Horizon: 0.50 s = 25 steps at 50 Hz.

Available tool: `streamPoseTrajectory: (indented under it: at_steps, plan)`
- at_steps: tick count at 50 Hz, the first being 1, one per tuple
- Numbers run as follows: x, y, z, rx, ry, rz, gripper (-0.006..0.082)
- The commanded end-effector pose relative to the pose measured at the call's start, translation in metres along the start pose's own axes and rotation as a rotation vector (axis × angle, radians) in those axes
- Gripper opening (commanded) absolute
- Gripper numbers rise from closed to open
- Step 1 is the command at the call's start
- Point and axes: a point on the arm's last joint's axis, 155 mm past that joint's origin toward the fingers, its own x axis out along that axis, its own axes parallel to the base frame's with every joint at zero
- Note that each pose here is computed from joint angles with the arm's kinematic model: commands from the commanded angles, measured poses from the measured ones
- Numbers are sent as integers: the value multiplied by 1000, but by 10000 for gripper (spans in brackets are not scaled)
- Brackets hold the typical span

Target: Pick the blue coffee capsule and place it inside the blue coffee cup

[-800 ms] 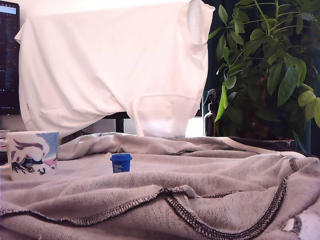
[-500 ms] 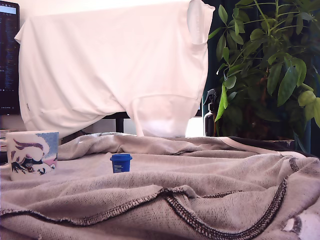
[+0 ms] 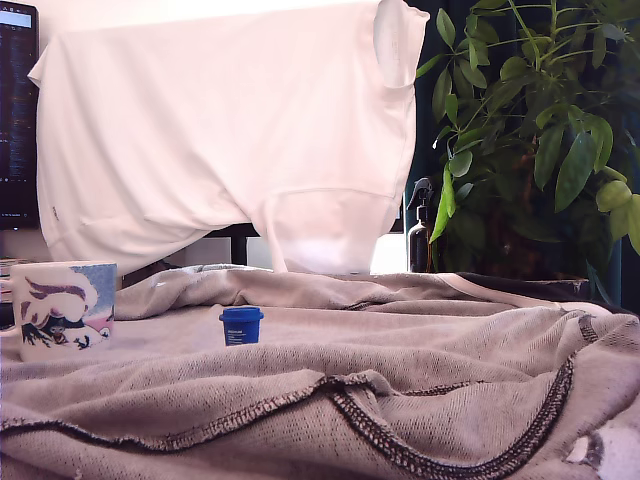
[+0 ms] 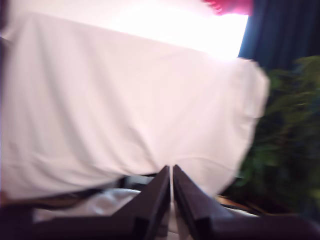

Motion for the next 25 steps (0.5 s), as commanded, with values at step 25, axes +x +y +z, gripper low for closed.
streamPoseTrajectory:
  at_steps: [25]
  plan:
    - [3, -51, -100, -155, 387, -237, -17]
